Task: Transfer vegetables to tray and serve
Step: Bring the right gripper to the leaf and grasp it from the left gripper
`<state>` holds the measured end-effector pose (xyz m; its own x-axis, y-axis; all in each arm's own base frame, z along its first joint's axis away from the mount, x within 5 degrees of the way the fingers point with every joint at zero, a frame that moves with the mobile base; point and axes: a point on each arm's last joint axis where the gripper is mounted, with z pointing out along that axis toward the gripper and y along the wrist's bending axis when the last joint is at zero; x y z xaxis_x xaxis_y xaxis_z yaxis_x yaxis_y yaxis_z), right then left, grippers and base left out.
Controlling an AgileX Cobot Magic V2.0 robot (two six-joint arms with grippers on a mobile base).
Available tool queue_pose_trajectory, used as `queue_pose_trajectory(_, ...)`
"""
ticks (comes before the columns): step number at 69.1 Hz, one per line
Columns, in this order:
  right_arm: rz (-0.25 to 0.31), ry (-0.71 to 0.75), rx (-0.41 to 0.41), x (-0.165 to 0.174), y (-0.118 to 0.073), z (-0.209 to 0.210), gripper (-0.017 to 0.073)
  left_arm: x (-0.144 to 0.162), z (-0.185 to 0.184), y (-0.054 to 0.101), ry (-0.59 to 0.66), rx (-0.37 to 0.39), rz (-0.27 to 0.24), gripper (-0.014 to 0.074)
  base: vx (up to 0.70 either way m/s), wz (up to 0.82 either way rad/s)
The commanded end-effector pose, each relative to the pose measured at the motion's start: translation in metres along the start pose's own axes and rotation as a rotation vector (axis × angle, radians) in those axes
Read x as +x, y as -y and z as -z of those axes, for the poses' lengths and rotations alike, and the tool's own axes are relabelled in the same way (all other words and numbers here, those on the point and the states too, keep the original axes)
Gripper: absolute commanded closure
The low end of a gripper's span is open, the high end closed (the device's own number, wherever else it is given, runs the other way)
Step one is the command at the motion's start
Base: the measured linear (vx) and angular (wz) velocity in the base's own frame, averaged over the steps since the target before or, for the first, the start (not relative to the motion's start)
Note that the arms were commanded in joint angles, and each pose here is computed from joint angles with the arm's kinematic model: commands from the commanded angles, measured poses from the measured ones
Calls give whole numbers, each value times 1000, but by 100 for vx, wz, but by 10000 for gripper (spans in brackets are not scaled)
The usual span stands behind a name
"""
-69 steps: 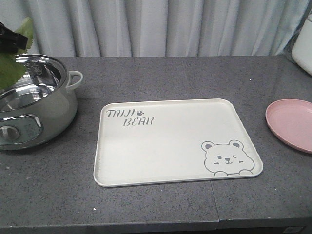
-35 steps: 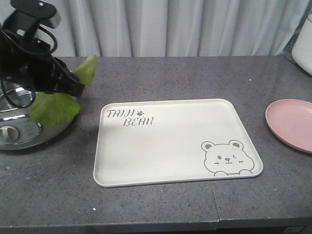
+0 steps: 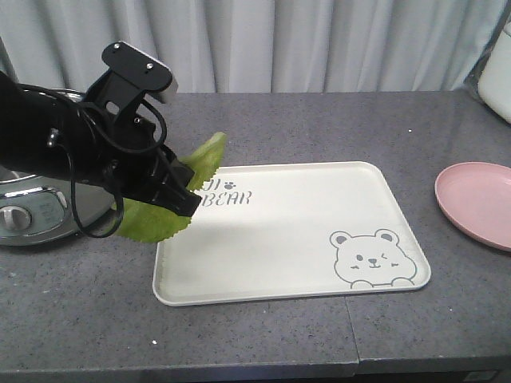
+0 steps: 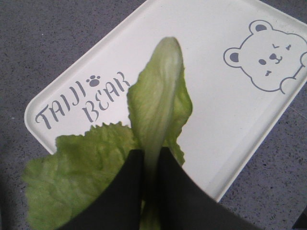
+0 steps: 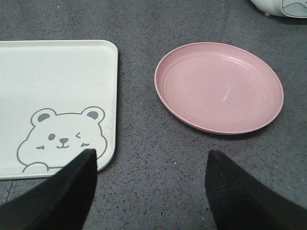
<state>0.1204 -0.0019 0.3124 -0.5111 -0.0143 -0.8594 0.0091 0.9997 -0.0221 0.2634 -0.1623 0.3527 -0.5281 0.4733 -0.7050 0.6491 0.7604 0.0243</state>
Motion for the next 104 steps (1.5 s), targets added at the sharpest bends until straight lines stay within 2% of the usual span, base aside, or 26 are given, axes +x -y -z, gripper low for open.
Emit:
queue_pose_trajectory(1,18,106,5,-17,1,5,97,-14,19,3,125,-9,9,601,0,0)
queue_pose_trajectory(15,14,100,3,-16,0,5,97,-14,19,3,123,-3,14,601,0,0)
queue_pose_trajectory(24,11,87,-13,-18,-1,5,100,-16,18,8,139,53,51,601,0,0)
queue_pose_trajectory(30,36,18,-53,-22,-5,2,111,-17,14,12,141,107,31,601,0,0)
queue_pose_trajectory(31,32,12,-62,-23,-5,1,113,-17,13,13,142,124,43,601,0,0)
queue_pose_trajectory(40,83,-61,-184,-32,-16,-5,132,-20,2,20,162,218,24,601,0,0)
queue_pose_trajectory(52,96,-89,-366,-39,-32,-20,144,-23,-6,27,192,309,0,601,0,0)
queue_pose_trajectory(61,75,-119,-495,-40,-43,-37,118,-25,-5,31,215,361,-1,601,0,0)
queue_pose_trajectory(69,32,-113,-612,-43,-53,-49,64,-24,-4,35,204,409,6,601,0,0)
queue_pose_trajectory(91,-60,14,-965,-63,-76,-67,48,-24,-2,38,202,449,34,601,0,0)
queue_pose_trajectory(104,-60,34,-1076,-81,-82,-79,48,-24,-2,38,202,449,33,601,0,0)
